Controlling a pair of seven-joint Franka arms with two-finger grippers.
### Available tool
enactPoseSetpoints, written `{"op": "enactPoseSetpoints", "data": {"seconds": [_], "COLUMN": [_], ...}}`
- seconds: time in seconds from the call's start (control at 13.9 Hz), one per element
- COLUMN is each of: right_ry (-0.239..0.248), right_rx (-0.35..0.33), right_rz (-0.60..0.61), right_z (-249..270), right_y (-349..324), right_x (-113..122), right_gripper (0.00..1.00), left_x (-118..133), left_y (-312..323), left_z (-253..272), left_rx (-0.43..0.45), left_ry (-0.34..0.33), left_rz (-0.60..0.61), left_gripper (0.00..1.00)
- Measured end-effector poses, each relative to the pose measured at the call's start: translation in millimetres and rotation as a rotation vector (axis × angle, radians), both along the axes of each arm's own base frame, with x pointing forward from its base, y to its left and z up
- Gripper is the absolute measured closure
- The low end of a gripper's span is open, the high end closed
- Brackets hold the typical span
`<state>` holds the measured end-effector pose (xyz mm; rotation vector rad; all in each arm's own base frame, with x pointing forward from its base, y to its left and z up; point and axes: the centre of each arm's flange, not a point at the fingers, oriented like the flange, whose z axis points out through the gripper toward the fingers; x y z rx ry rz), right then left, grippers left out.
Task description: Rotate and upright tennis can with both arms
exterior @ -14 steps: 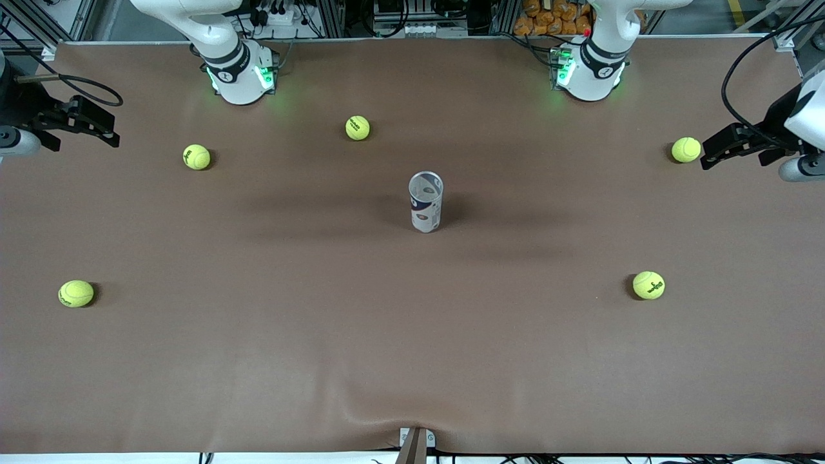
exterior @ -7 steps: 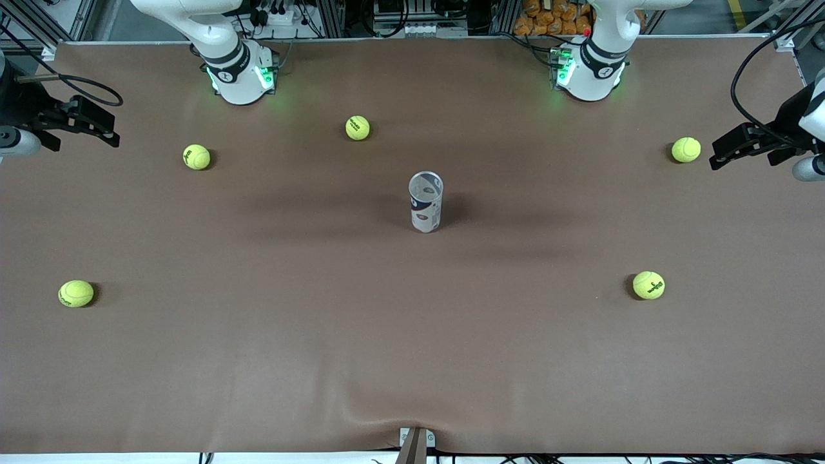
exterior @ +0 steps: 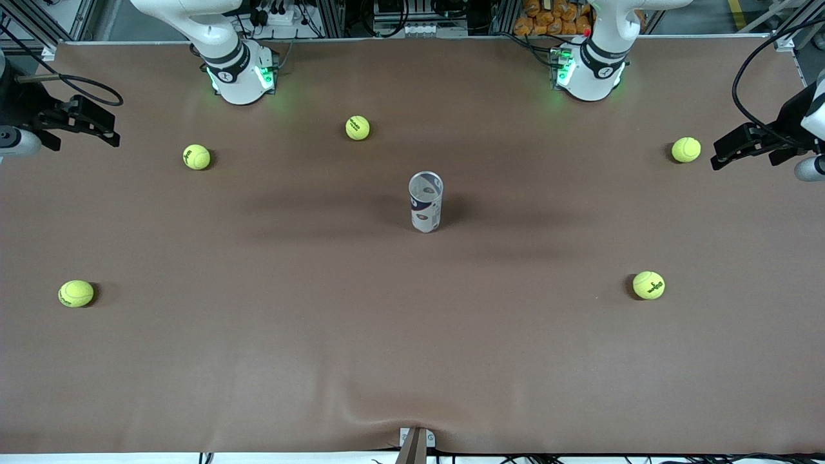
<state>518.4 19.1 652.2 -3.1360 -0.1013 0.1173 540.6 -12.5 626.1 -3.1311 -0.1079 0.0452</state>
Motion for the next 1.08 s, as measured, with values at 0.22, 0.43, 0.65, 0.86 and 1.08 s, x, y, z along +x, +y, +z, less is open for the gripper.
{"op": "enactPoseSetpoints", "data": {"seconds": [0.22, 0.43, 0.65, 0.86, 1.08], "right_ry": [0.0, 0.002, 0.004, 0.004, 0.003], "right_rx": [0.0, 0.0, 0.0, 0.0, 0.0], "right_rz": [0.0, 0.0, 0.0, 0.0, -0.002], "right_z": [0.0, -0.1, -0.3, -0.3, -0.2], "right_y": [0.0, 0.0, 0.0, 0.0, -1.1], "right_x": [-0.1, -0.2, -0.4, -0.4, -0.3], "right_gripper": [0.0, 0.0, 0.0, 0.0, 0.0], "left_x": [0.0, -0.1, -0.2, -0.2, -0.2], "left_y": [-0.1, -3.3, -5.3, -6.2, -6.3], "left_z": [-0.1, -0.2, -0.2, -0.2, -0.2], "left_rx": [0.0, 0.0, 0.0, 0.0, 0.0], "left_ry": [0.0, 0.0, 0.0, 0.0, 0.0], "left_rz": [0.0, -0.006, -0.01, -0.012, -0.012], "left_gripper": [0.0, 0.0, 0.0, 0.0, 0.0]}}
